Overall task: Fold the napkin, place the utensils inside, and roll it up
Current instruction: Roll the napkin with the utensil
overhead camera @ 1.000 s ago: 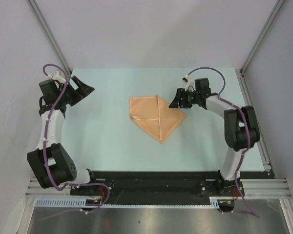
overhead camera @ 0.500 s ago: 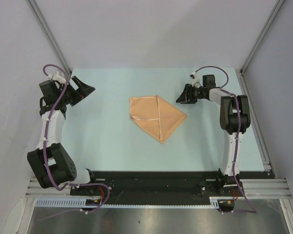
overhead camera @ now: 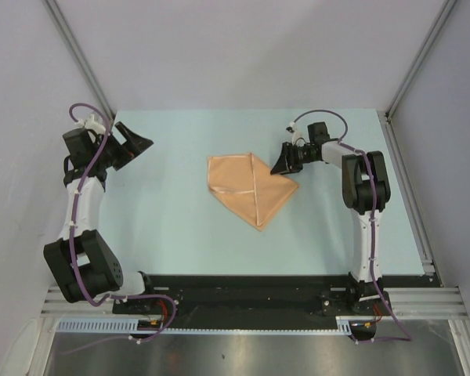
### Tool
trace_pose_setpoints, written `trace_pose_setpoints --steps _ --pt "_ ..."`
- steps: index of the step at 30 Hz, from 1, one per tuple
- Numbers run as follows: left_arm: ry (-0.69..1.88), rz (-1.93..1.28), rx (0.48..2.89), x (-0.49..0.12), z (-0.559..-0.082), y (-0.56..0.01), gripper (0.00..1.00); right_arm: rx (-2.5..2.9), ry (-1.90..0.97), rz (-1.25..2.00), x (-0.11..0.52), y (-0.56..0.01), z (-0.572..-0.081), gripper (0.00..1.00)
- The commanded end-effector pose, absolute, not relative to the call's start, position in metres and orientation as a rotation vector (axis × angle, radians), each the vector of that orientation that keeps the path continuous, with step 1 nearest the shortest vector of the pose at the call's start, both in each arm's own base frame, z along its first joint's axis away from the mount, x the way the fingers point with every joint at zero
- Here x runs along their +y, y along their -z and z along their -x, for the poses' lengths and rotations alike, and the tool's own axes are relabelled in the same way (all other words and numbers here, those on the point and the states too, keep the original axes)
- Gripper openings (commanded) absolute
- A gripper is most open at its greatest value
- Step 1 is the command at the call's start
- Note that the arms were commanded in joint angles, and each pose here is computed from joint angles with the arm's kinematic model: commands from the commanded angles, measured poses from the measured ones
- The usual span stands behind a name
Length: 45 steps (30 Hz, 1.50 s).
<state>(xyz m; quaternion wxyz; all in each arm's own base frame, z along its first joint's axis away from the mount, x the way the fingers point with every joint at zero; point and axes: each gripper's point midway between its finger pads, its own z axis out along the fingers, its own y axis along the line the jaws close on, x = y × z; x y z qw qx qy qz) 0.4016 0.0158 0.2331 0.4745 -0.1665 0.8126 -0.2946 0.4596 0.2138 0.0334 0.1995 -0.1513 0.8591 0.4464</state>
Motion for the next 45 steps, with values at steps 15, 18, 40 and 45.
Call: trace_pose_setpoints --steps 15,18,40,45 --pt "0.763 0.384 1.937 0.012 -0.401 -0.244 1.00 2.613 -1.062 0.239 0.210 -0.007 -0.415 0.00" --pt "0.776 0.380 1.938 0.006 -0.401 -0.243 1.00 2.634 -1.025 0.166 0.213 -0.009 -0.392 0.00" --pt "0.990 0.149 2.236 -0.163 -0.250 -0.119 1.00 2.543 -0.770 -0.255 0.208 -0.026 -0.239 0.57" --pt "1.055 0.192 2.318 -0.174 -0.216 -0.086 0.97 2.488 -0.775 -0.245 0.200 -0.041 -0.246 0.58"
